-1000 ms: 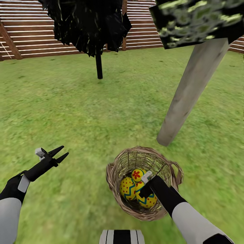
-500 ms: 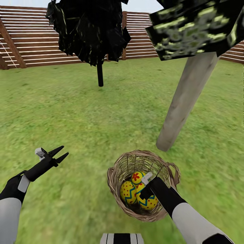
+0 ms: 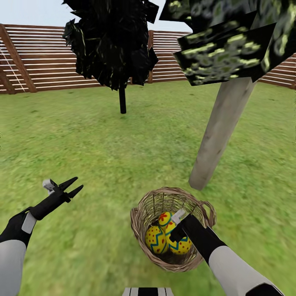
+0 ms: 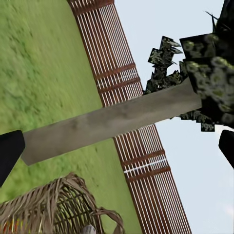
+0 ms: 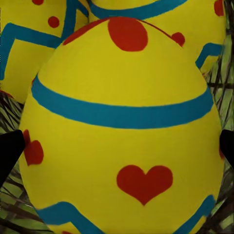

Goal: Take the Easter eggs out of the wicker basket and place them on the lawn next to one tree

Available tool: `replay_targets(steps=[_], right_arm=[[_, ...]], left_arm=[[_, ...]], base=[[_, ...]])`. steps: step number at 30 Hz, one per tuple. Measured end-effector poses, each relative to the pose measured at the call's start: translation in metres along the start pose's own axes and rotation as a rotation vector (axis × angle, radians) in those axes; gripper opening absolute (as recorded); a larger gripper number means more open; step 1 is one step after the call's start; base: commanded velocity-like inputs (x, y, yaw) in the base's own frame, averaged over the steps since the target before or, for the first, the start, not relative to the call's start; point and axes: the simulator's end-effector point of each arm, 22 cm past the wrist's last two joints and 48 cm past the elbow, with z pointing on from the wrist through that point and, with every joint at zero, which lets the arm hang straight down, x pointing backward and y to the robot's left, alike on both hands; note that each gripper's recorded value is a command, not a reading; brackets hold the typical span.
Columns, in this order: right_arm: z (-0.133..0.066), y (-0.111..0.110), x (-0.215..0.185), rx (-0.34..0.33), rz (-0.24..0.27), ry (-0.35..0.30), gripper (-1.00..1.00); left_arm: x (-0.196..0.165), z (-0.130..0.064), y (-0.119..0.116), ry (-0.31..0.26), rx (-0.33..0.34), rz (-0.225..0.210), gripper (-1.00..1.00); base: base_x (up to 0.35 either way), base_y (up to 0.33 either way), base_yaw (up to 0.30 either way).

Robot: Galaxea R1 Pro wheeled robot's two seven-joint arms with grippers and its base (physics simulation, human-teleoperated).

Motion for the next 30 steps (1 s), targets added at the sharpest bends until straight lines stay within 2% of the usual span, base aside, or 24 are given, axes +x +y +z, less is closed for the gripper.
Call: replay_targets(steps=[6, 7, 9, 18, 19, 21, 22, 26, 28, 30], right_arm=[[-0.012, -0.004, -0.008, 0.014, -0.003, -0.021, -1.00], [-0.014, -0.001, -0.010, -0.001, -0.003, -0.026, -1.00], [-0.022, 0.002, -0.019, -0.022, -0.006, -0.046, -1.00], [-0.058, -0.009, -0.052, -0.004, -0.002, -0.124, -1.00], [-0.073, -0.001, -0.064, -0.051, 0.010, -0.135, -1.00], [-0.113, 0.015, -0.093, -0.150, 0.008, -0.197, -1.00], [-0.127, 0.014, -0.099, -0.161, 0.005, -0.217, -1.00], [-0.166, -0.017, -0.106, -0.125, 0.023, -0.247, -1.00], [-0.184, -0.019, -0.105, -0.179, 0.006, -0.263, -1.00], [-0.209, -0.034, -0.095, -0.254, 0.014, -0.288, -1.00]], left_arm=[[-0.004, 0.001, -0.015, -0.004, 0.018, 0.015, 1.00], [-0.005, 0.001, -0.018, -0.004, 0.021, 0.017, 1.00], [-0.006, 0.001, -0.022, -0.006, 0.026, 0.022, 1.00], [-0.010, 0.003, -0.045, -0.003, 0.051, 0.048, 1.00], [-0.010, 0.003, -0.048, -0.003, 0.053, 0.051, 1.00], [-0.012, 0.003, -0.053, -0.004, 0.059, 0.057, 1.00], [-0.012, 0.003, -0.056, -0.005, 0.062, 0.059, 1.00], [-0.016, 0.006, -0.063, -0.005, 0.061, 0.059, 1.00], [-0.018, 0.008, -0.067, -0.004, 0.062, 0.058, 1.00], [-0.019, 0.009, -0.071, -0.003, 0.061, 0.056, 1.00]], base=[[0.000, 0.000, 0.000], [0.000, 0.000, 0.000], [0.000, 0.000, 0.000], [0.000, 0.000, 0.000], [0.000, 0.000, 0.000], [0.000, 0.000, 0.000], [0.000, 0.000, 0.000], [0.000, 0.000, 0.000], [0.000, 0.000, 0.000], [0.000, 0.000, 0.000]])
